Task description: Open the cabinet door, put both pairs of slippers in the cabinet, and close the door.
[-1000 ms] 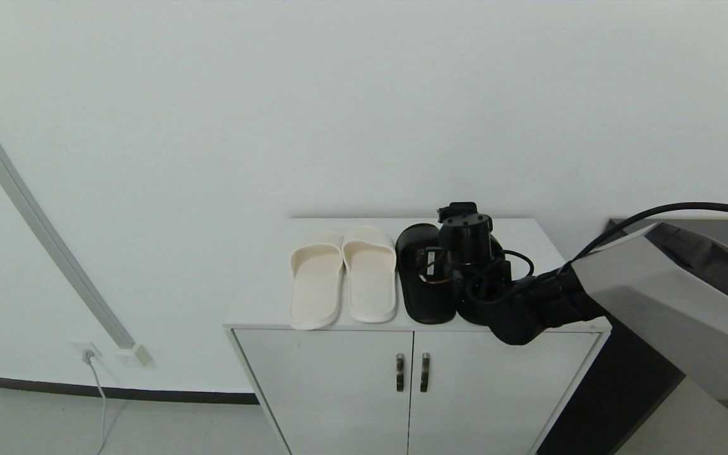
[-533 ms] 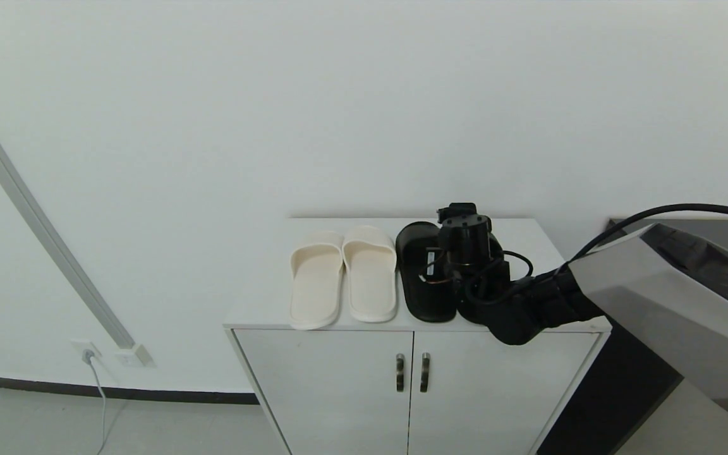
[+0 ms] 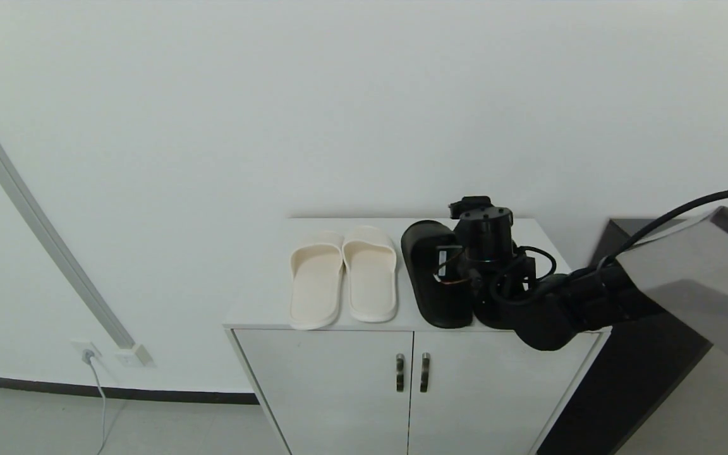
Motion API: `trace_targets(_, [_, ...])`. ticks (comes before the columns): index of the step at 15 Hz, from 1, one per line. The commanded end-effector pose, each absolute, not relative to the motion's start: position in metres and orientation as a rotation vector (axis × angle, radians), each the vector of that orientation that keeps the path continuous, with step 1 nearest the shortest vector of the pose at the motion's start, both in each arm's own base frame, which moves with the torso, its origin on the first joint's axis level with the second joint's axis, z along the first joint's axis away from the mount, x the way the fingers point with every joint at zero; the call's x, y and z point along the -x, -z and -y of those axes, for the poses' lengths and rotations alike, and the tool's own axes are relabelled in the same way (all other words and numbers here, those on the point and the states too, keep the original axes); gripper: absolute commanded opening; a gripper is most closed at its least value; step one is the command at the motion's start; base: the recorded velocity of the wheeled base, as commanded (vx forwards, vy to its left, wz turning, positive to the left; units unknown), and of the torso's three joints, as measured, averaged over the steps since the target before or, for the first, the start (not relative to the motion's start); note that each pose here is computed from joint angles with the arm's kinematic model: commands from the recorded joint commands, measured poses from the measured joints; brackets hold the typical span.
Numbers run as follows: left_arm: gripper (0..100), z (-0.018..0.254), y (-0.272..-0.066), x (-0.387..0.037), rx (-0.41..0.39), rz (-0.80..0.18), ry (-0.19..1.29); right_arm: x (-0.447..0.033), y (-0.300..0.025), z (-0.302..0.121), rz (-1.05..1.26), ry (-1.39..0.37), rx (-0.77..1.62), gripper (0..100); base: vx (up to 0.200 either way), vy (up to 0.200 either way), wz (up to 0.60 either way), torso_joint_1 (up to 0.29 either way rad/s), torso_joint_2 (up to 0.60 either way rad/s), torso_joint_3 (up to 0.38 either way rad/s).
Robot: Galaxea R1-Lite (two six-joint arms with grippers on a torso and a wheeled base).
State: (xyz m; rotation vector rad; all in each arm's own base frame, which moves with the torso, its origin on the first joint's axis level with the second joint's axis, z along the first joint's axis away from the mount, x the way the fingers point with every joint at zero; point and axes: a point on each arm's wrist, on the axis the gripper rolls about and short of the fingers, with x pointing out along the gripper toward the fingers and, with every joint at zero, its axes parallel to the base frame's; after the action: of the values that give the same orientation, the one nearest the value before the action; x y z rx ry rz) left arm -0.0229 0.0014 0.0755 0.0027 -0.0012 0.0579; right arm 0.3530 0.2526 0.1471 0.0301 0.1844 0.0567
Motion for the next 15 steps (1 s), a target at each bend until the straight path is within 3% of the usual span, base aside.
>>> trace_targets(1, [0, -0.001, -0.075, 0.023, -0.003, 0.000, -0.058, -0.311, -0.182, -0.238, -0.162, -0.155, -0.043, 0, 0.000, 0.000, 0.00, 0.000, 0.00, 0.000])
trace_targets(7, [0, -0.001, -0.075, 0.023, -0.003, 0.000, -0.058, -0.230, -0.215, -0.215, -0.147, -0.483, -0.023, 0, 0.000, 0.000, 0.00, 0.000, 0.00, 0.000])
trace_targets(10, [0, -0.001, -0.075, 0.023, 0.000, 0.000, -0.060, -0.198, -0.209, -0.202, -0.168, -0.653, 0.040, 0, 0.000, 0.000, 0.00, 0.000, 0.00, 0.000])
trace_targets(15, [0, -0.001, -0.075, 0.023, -0.003, 0.000, -0.057, -0.186, -0.198, -0.193, -0.210, -0.709, 0.054, 0, 0.000, 0.000, 0.00, 0.000, 0.00, 0.000])
